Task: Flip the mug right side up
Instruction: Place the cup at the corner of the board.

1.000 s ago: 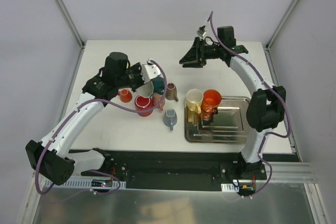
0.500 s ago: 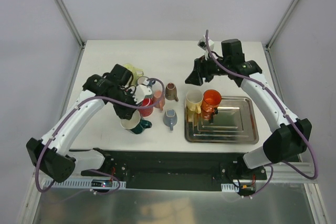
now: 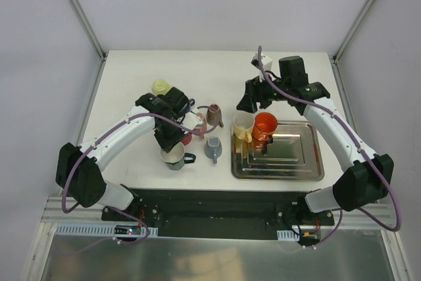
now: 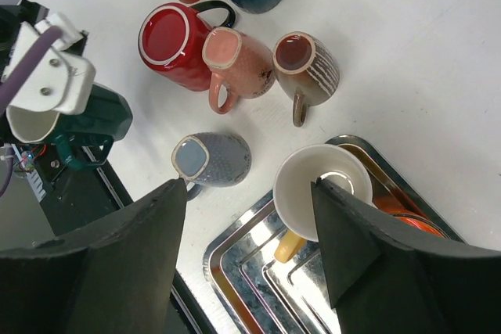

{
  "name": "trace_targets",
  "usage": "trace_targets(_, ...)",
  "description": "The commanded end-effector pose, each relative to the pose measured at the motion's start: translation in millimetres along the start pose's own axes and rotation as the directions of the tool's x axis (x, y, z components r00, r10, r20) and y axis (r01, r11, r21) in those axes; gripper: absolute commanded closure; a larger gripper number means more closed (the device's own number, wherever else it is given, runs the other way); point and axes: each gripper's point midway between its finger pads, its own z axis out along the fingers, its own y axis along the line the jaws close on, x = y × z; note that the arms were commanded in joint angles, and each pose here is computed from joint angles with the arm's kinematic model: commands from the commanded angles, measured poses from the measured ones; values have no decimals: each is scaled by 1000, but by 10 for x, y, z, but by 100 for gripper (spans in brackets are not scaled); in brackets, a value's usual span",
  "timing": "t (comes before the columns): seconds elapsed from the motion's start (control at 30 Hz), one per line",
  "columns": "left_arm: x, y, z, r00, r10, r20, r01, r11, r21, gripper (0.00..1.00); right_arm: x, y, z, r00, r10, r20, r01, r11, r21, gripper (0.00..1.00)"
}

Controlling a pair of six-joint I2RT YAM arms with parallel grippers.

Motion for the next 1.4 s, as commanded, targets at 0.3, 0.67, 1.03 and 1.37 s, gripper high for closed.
trace_targets(0.3,21,-38,287,999,-34,-31,35,999,14,100,41,78,-260,997,-67,45,65,997,48,26)
trace_targets(0.67,14,-44,267,999,-31,-19,32,999,13,65,65,67,-196,998,-46,37,45,998,35,25)
trace_targets(1.03,-60,-189,-83,997,-20,77,17,999,47,55,42,61,-166,999,-41,27,40,999,25,24)
trace_targets(1.37,279,-363,-754,924,156,349,-122,986,-115,26,125,106,-151,999,-55,1,55,998,8,24)
